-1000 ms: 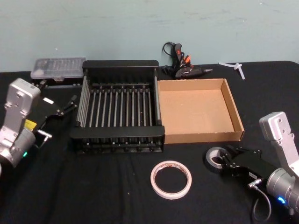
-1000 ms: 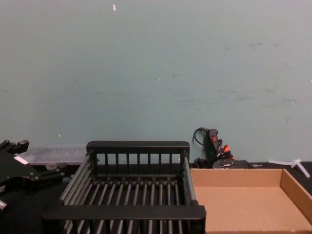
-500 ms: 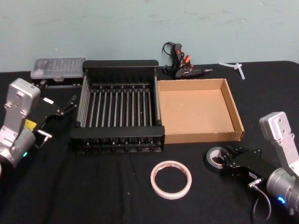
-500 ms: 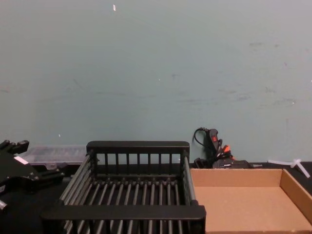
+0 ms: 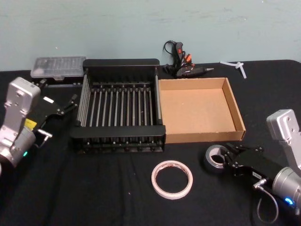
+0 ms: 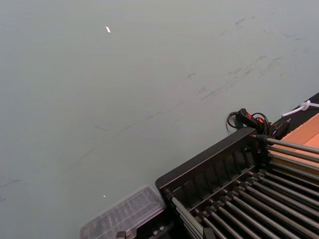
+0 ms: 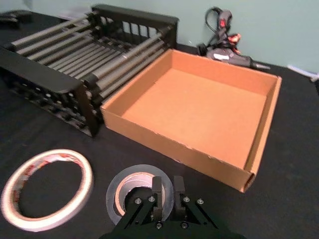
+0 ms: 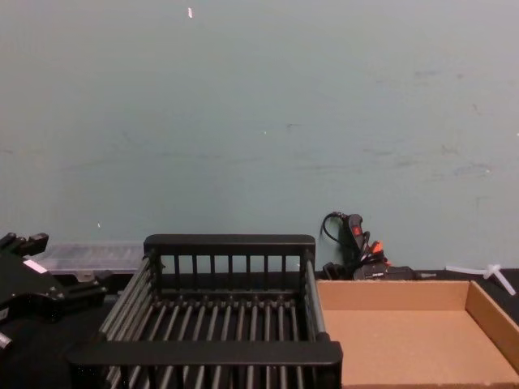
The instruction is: Pick up the white tape and place it into the black box , Pick up the silver tape and place it into the brown box.
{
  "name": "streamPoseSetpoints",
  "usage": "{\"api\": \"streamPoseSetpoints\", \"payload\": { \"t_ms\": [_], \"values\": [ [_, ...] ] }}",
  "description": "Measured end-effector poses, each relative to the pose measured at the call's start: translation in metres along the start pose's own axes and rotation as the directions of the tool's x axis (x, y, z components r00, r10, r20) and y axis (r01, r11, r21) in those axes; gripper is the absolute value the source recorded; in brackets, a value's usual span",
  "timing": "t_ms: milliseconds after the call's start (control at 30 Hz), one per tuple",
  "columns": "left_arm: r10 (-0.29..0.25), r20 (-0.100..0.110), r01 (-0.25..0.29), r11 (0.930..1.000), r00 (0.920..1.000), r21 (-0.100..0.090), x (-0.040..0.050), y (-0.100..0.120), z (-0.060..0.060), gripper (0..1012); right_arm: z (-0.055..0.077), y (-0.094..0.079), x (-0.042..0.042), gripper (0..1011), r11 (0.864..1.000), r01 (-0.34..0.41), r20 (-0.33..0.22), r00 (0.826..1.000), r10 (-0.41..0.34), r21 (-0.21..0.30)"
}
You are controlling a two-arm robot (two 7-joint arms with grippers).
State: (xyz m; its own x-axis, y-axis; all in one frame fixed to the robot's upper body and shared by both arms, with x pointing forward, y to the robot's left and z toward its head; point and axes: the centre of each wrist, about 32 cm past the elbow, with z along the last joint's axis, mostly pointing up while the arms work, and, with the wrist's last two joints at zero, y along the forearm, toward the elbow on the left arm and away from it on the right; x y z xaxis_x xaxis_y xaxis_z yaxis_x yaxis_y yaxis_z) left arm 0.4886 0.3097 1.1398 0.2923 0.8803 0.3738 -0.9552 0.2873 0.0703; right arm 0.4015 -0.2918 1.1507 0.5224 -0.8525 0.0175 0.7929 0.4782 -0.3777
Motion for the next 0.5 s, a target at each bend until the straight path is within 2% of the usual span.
{"api": "streamPoseSetpoints", "payload": {
  "t_ms": [267, 500],
  "values": [
    [0.0, 0.0, 0.0, 1.0, 1.0, 0.0, 0.0, 0.0, 0.0, 1001, 0.01, -0.007, 0.0018, 143, 0.998, -0.031, 0.014, 0.999, 0.031, 0.05],
    [0.0, 0.0, 0.0, 1.0, 1.0, 0.0, 0.0, 0.0, 0.0, 1001, 0.021, -0.004, 0.0049, 143, 0.995, -0.026, 0.019, 1.0, 0.024, 0.095]
  ]
}}
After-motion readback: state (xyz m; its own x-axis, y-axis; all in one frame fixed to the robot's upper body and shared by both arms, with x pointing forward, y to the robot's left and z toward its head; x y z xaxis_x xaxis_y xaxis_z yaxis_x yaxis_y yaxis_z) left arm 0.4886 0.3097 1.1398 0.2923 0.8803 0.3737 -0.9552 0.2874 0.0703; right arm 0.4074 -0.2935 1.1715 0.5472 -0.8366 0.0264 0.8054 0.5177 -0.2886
